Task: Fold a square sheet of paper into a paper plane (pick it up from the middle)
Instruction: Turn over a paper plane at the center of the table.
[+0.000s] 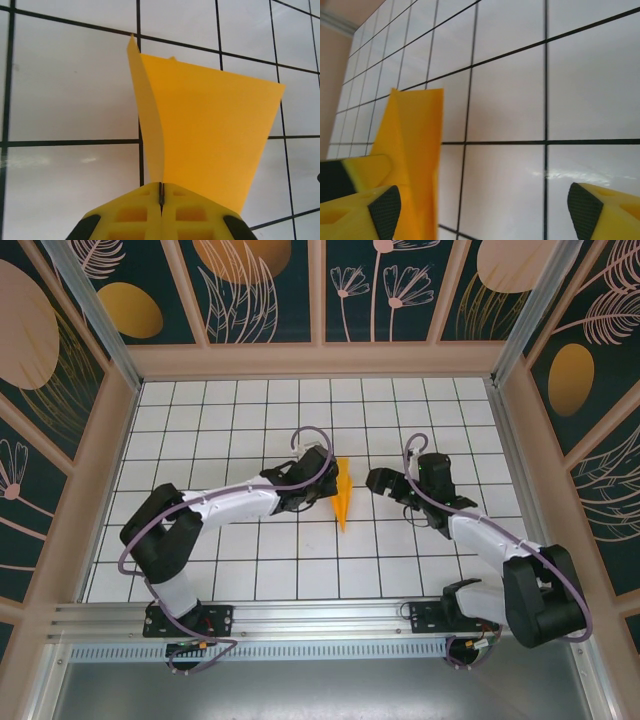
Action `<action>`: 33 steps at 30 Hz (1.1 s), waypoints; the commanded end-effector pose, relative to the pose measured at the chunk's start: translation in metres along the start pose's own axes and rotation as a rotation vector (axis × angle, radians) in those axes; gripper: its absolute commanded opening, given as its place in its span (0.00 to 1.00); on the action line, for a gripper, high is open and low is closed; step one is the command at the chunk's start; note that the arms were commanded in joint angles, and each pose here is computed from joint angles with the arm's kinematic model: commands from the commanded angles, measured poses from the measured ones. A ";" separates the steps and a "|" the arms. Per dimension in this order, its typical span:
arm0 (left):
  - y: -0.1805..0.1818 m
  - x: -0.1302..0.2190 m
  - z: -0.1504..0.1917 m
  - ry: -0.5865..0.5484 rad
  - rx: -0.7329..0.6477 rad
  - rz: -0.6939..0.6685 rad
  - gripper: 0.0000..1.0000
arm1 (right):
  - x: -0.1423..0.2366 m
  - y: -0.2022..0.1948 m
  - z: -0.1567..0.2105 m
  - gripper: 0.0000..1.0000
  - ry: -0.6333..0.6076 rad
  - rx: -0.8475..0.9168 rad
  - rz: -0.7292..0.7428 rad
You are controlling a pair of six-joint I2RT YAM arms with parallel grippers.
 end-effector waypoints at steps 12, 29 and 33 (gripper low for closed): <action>0.005 -0.024 0.023 0.073 0.084 0.259 0.00 | -0.035 0.037 0.051 0.43 0.207 0.030 -0.073; 0.031 -0.037 0.037 0.109 0.119 0.205 0.00 | -0.055 0.033 0.072 0.41 0.307 0.042 0.005; 0.034 -0.039 0.039 0.118 0.125 0.195 0.00 | -0.055 0.032 0.077 0.44 0.328 0.034 0.006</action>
Point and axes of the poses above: each hand's point on the last joint's axis, 136 mm out from that joint toward the fingers, its own x axis back along the fingers, its own y axis along the line the jaws close on, z = x × y, the point moved 3 cm from there along x, back along the fingers, and after that the axes turned 6 degrees about x, right-handed, at the moved point
